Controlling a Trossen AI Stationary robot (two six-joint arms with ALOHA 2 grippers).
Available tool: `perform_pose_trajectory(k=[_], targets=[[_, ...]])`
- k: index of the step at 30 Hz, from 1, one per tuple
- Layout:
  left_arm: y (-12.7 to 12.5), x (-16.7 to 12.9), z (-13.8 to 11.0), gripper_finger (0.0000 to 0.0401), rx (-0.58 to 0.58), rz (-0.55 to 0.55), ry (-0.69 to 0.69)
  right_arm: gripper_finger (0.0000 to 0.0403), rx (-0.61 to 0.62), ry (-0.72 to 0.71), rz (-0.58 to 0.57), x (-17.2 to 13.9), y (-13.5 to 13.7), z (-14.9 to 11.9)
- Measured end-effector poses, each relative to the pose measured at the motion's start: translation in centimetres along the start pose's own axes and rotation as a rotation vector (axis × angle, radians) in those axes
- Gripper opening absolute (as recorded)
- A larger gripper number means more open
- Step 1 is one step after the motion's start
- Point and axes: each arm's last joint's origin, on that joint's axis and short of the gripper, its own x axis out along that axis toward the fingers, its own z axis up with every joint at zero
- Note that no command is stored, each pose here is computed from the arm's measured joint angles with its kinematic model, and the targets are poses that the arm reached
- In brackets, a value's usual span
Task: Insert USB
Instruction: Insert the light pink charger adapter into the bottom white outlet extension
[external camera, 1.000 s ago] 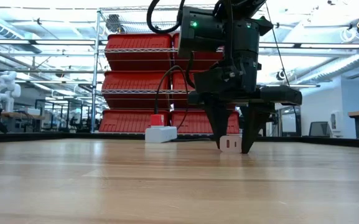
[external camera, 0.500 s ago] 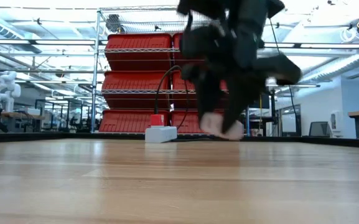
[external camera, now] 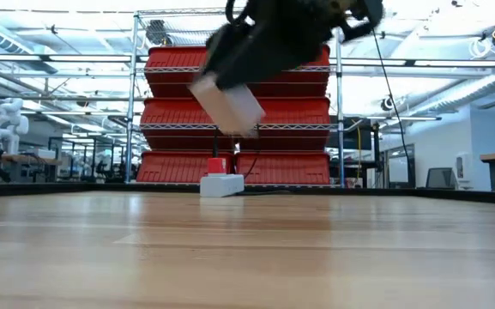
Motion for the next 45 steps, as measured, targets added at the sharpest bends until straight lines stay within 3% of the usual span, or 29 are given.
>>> perform_pose_trajectory(k=[5,17,26,32,36,41,45], targets=[[0.6,0.5,-0.7,0.0,-0.035,0.055,-0.054,0.0163,0.004,-0.069,0.0,0.1,-0.6,-0.1],[0.8,4.3,2.0,0.0,0.022,-0.039,-0.216,0.0163,0.001,-0.097,-0.013,0.0,-1.1,0.1],[-0.1,5.6,5.9,0.0,0.151,0.031,-0.374,0.0163,-0.006,-0.131,0.084,0.0,-0.8,0.2],[-0.8,6.2,8.6,0.0,0.321,0.082,-0.421,0.0163,-0.013,-0.133,0.097,-0.1,-1.3,0.0],[-0.9,6.3,10.7,0.0,0.376,0.142,-0.574,0.0163,-0.015,-0.094,0.101,-0.6,-1.7,-0.4],[-1.9,6.3,12.5,0.0,0.441,0.072,-0.667,0.0163,-0.008,-0.116,0.039,-2.6,-3.6,-0.8],[-1.9,6.5,13.6,0.0,0.459,0.077,-0.683,0.0163,0.076,-0.028,-0.084,-3.2,-6.2,-4.5]])
